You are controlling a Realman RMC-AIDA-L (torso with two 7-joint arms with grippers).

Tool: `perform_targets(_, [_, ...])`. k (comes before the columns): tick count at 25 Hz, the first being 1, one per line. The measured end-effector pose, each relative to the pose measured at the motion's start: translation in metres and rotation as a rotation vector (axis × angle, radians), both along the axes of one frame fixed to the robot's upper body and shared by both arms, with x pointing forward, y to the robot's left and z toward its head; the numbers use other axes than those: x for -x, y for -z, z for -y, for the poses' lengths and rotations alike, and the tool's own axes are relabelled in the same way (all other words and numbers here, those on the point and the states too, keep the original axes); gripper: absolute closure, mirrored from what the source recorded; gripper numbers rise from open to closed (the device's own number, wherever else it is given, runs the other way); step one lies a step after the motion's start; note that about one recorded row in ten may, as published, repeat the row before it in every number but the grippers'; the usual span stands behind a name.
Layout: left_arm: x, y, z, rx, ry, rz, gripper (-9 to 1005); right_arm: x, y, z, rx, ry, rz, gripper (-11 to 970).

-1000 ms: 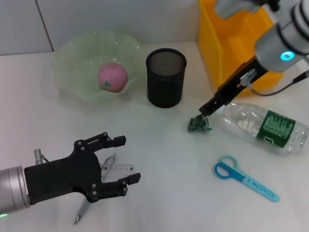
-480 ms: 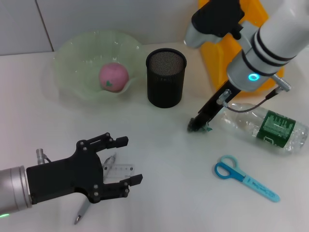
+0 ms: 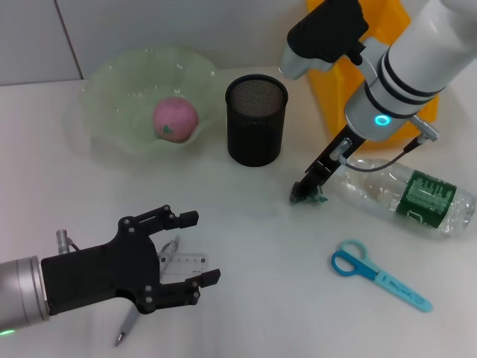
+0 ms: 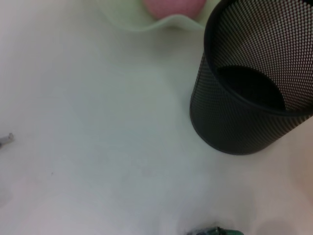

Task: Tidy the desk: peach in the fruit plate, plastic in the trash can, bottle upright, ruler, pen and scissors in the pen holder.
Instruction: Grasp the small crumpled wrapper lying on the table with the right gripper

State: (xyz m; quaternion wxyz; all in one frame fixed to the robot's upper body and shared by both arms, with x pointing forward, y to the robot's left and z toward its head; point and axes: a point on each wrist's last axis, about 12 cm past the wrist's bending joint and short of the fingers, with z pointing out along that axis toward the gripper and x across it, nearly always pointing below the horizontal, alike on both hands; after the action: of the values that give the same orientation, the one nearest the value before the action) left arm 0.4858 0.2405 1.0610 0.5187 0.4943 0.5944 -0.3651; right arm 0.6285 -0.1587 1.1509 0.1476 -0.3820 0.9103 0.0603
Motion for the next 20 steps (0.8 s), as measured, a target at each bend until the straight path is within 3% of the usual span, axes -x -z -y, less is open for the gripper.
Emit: perform_targets(20, [0.0, 0.0, 0.0, 0.0, 0.002, 0.004, 169, -0.005, 0.012, -0.005, 0.014, 0.001, -0.014, 201])
